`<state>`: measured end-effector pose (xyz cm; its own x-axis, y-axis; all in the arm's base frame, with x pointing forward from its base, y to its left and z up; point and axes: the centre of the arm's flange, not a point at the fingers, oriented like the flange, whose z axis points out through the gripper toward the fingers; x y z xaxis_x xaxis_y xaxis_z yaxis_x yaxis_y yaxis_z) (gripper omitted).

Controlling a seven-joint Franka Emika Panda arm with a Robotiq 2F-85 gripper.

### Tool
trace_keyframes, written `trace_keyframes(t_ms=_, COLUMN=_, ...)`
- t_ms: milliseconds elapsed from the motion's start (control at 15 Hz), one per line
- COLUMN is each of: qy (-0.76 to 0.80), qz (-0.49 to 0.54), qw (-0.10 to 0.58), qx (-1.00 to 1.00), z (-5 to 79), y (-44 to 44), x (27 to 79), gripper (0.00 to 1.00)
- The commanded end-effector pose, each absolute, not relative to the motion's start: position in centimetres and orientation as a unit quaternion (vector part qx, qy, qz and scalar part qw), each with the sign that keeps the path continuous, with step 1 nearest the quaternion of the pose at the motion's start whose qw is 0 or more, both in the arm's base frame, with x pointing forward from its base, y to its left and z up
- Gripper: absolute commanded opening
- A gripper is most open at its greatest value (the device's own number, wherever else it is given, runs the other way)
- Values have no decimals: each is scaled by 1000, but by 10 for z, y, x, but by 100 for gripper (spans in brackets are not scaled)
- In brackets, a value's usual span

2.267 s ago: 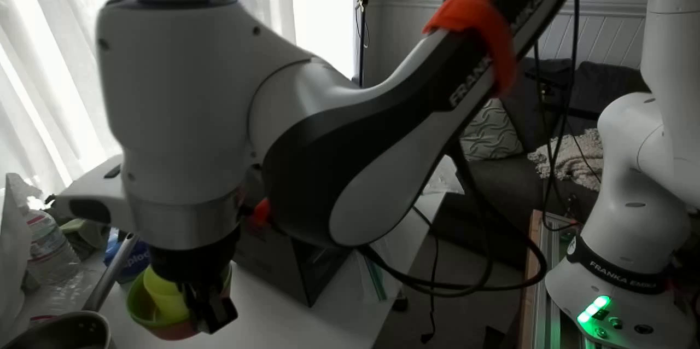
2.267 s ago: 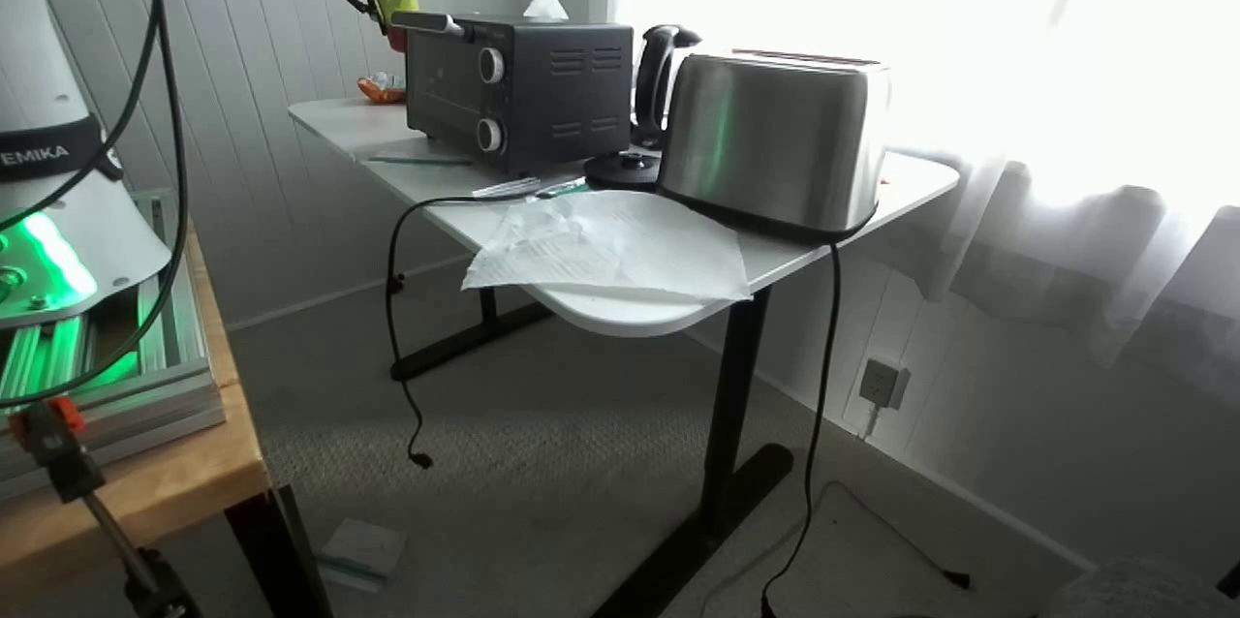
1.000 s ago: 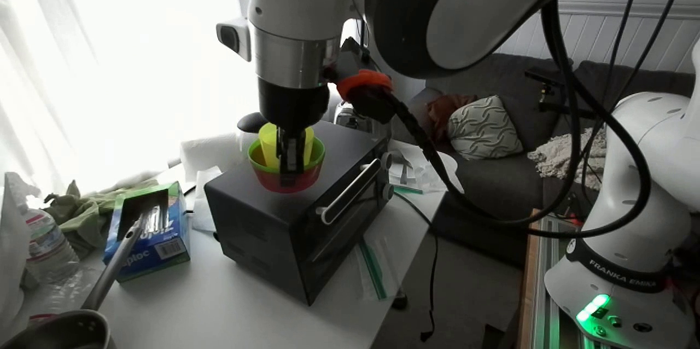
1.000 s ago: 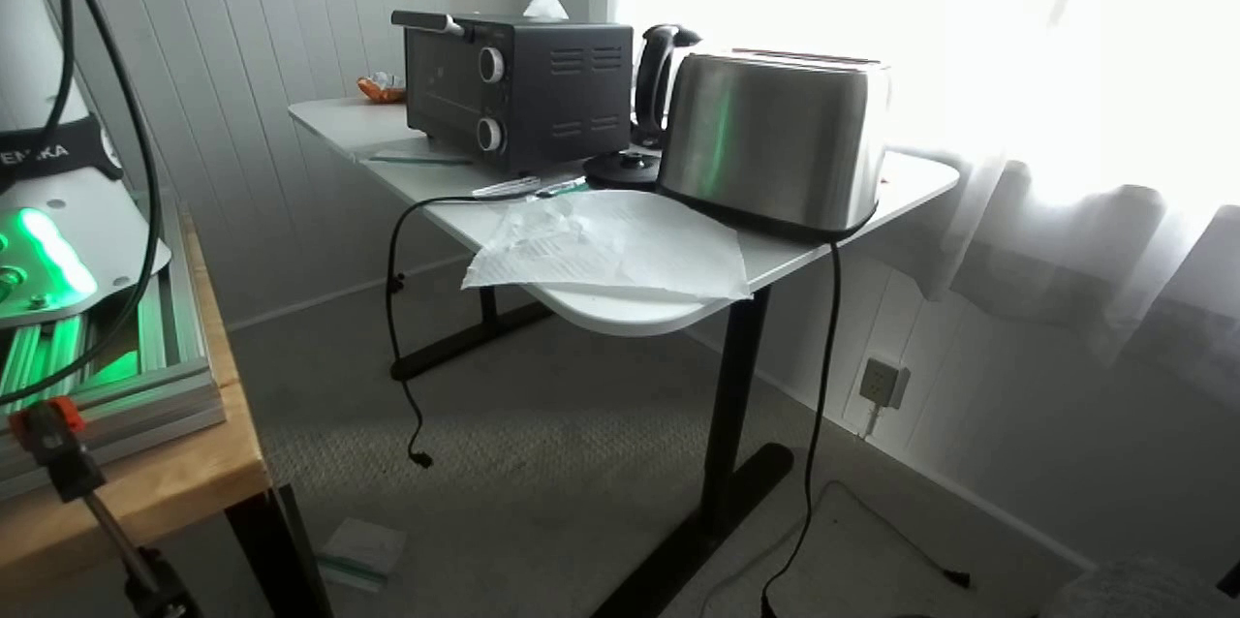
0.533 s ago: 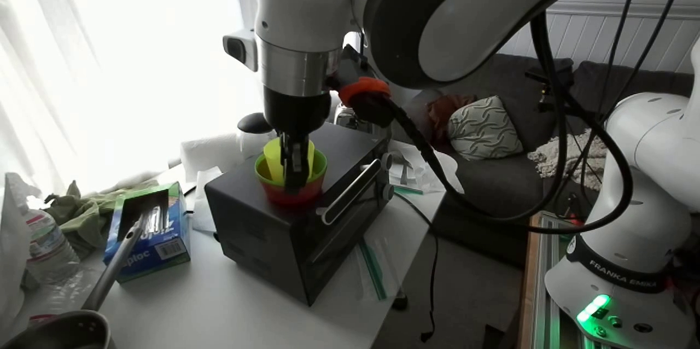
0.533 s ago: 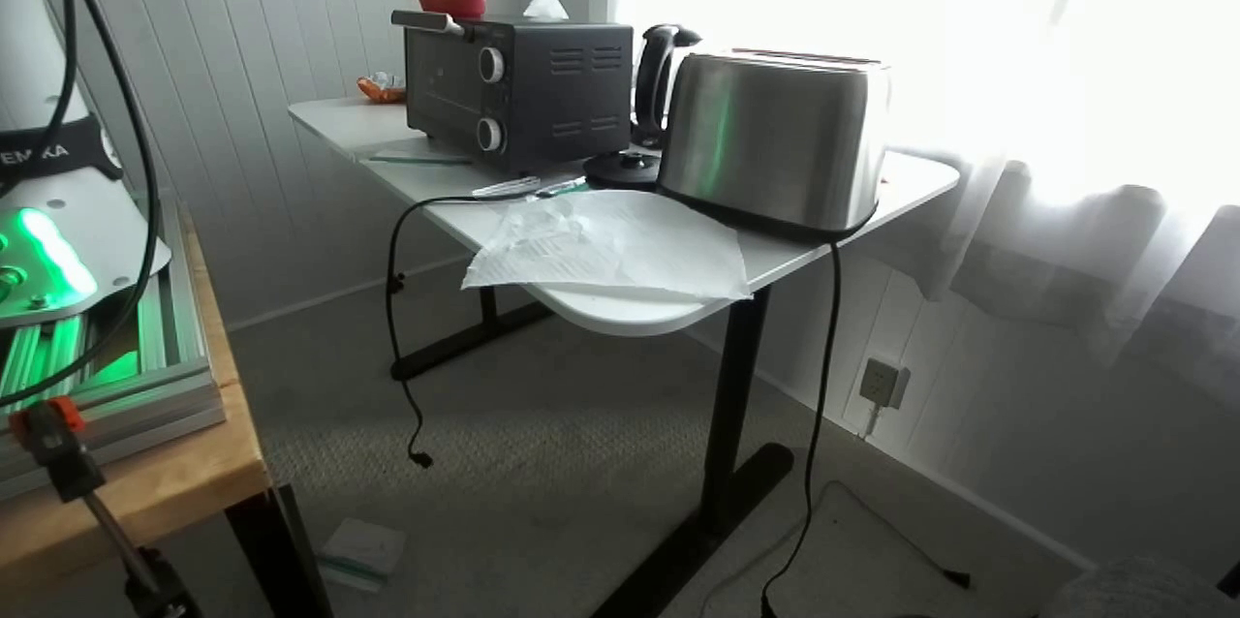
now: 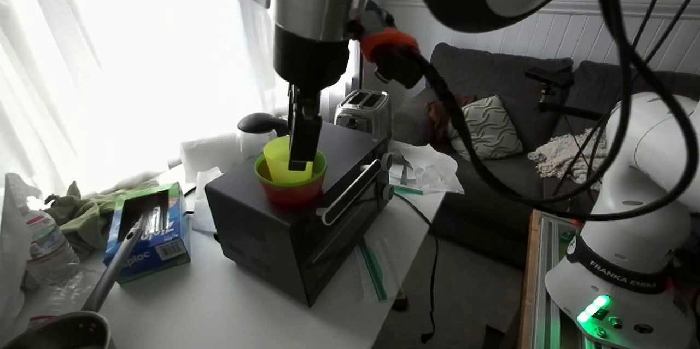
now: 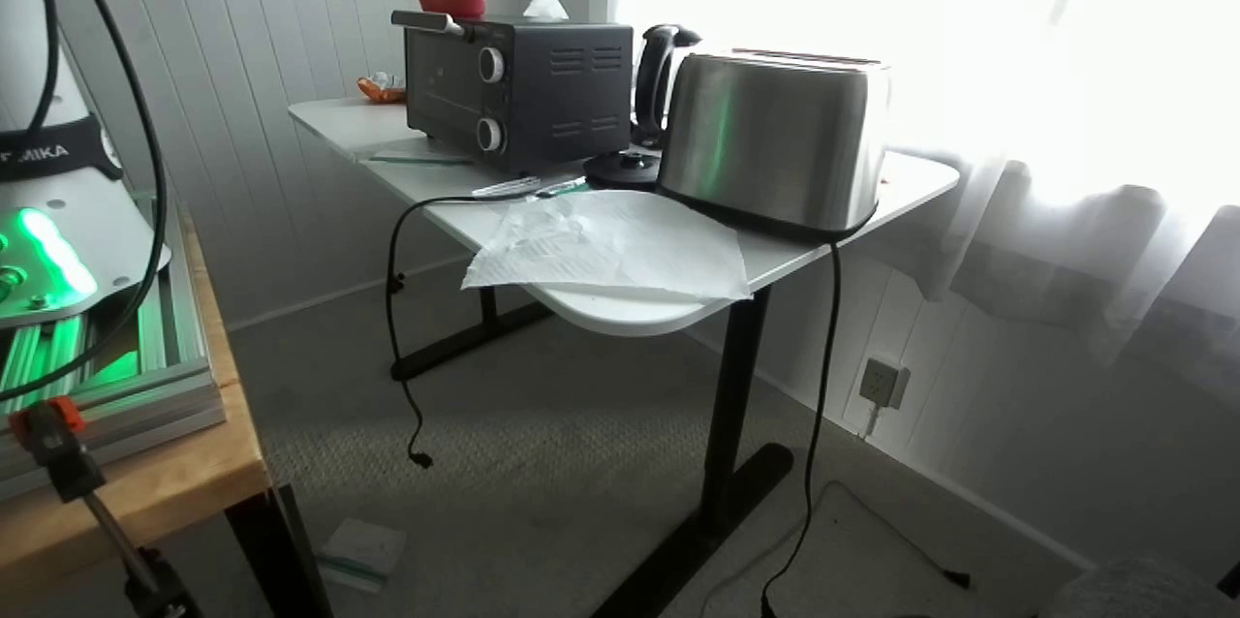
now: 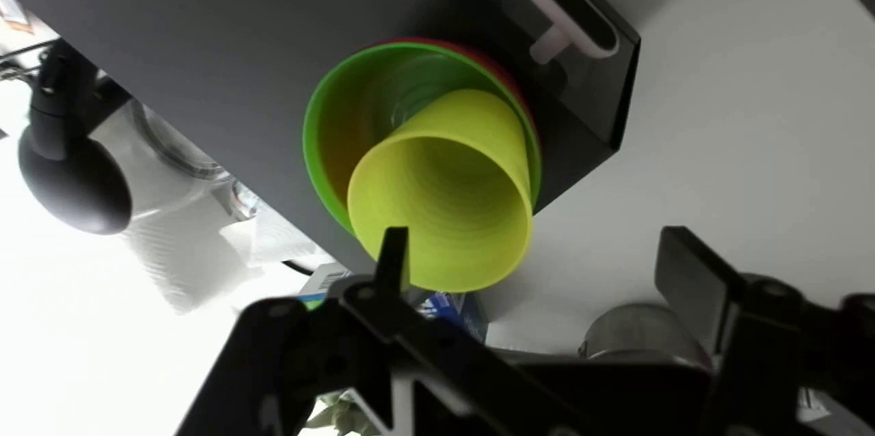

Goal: Stack the bowls together and put the yellow cup in the top bowl then place the bowls and cup on top of the toaster oven

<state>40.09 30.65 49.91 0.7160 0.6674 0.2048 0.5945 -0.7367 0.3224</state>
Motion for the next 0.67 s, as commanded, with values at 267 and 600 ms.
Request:
trace_keyframes(t_ms=267, qy=253, qz=198, qw=131, qx=938, z=596, y=313, x=287, gripper=100)
trace_keyframes(t_ms=600, qy=257, qz=205, qw=140, qx=934, z=599, y=317, x=280, gripper=100)
